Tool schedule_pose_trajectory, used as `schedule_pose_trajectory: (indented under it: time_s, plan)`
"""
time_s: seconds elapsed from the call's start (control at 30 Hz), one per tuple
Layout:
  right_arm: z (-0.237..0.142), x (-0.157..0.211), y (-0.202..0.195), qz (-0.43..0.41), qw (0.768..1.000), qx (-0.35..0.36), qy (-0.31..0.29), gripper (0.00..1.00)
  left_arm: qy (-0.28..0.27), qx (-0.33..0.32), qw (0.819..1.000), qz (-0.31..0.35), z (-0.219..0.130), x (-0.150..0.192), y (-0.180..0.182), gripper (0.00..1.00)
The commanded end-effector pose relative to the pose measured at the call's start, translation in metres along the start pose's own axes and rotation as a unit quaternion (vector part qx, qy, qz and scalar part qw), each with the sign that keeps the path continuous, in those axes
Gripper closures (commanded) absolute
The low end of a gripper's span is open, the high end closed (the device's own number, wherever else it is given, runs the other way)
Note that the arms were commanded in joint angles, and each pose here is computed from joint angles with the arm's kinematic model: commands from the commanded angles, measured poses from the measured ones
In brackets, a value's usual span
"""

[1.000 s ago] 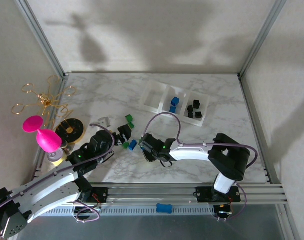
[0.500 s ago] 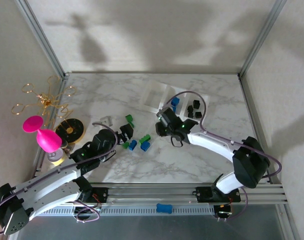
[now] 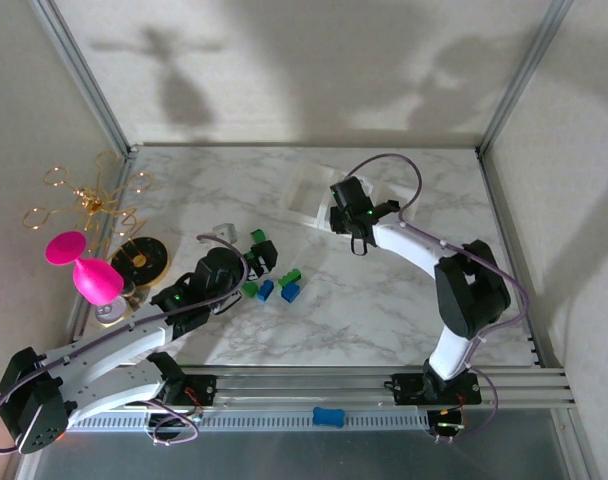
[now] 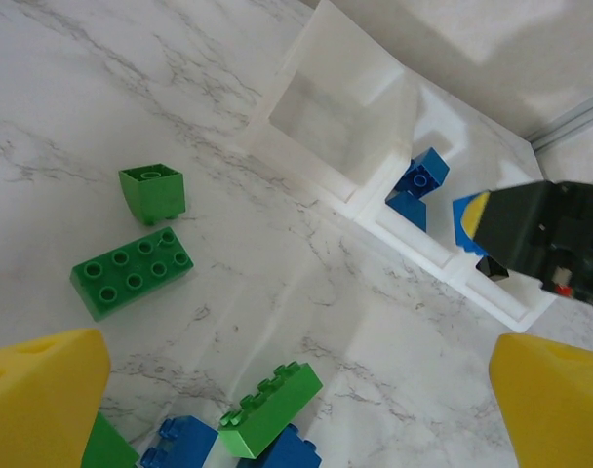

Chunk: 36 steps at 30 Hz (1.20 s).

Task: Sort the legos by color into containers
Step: Place the lego in the container.

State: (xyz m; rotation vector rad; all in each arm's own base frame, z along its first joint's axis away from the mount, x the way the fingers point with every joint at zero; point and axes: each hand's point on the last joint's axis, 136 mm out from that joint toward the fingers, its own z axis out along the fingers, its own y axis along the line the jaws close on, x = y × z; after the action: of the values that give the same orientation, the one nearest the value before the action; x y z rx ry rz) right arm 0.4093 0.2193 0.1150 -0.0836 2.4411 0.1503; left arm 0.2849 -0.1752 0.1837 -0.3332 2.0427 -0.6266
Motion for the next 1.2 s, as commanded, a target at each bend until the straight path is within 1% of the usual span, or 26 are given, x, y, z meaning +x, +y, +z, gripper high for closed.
schedule_pose_trajectory:
  time_s: [0.0, 0.23, 0.4, 0.5, 0.6, 0.67, 0.83, 0.93, 1.07, 1.17]
  plan:
    - [0.008, -0.029, -0.002, 0.0, 0.999, 0.007, -0.035, 0.65, -0.018, 0.019, 1.0, -0.003, -0.002, -0.015, -0.014, 0.0]
    - [0.039, -0.039, -0.009, 0.012, 0.999, 0.015, -0.028, 0.65, -0.018, 0.02, 1.0, -0.003, -0.001, -0.016, -0.015, 0.0]
    - [0.055, -0.038, -0.01, 0.014, 0.999, 0.019, -0.025, 0.64, -0.019, 0.016, 1.0, -0.001, -0.002, -0.016, -0.011, 0.0]
    - [0.062, -0.038, -0.009, 0.013, 1.0, 0.018, -0.022, 0.6, -0.022, 0.015, 1.0, -0.002, -0.003, -0.017, -0.01, 0.0]
    - [0.065, -0.04, -0.01, 0.013, 0.999, 0.019, -0.022, 0.53, -0.023, 0.016, 1.0, -0.003, -0.004, -0.017, -0.01, 0.0]
    - [0.063, -0.044, -0.008, 0.014, 0.999, 0.014, -0.026, 0.5, -0.023, 0.015, 1.0, -0.004, -0.004, -0.017, -0.01, 0.0]
    - [0.039, -0.057, -0.002, 0.015, 0.999, -0.009, -0.041, 0.5, -0.022, 0.018, 1.0, -0.003, -0.004, -0.018, -0.012, 0.0]
    - [0.023, -0.059, -0.001, 0.014, 0.999, -0.014, -0.045, 0.49, -0.026, 0.02, 0.999, -0.005, -0.006, -0.021, -0.013, 0.0]
    - [-0.001, -0.054, 0.004, 0.006, 0.999, -0.026, -0.048, 0.48, -0.028, 0.018, 0.999, -0.004, -0.008, -0.023, -0.013, 0.0]
    - [-0.016, -0.041, 0.01, 0.002, 0.998, -0.034, -0.044, 0.47, -0.028, 0.016, 0.999, -0.003, -0.01, -0.024, -0.011, 0.0]
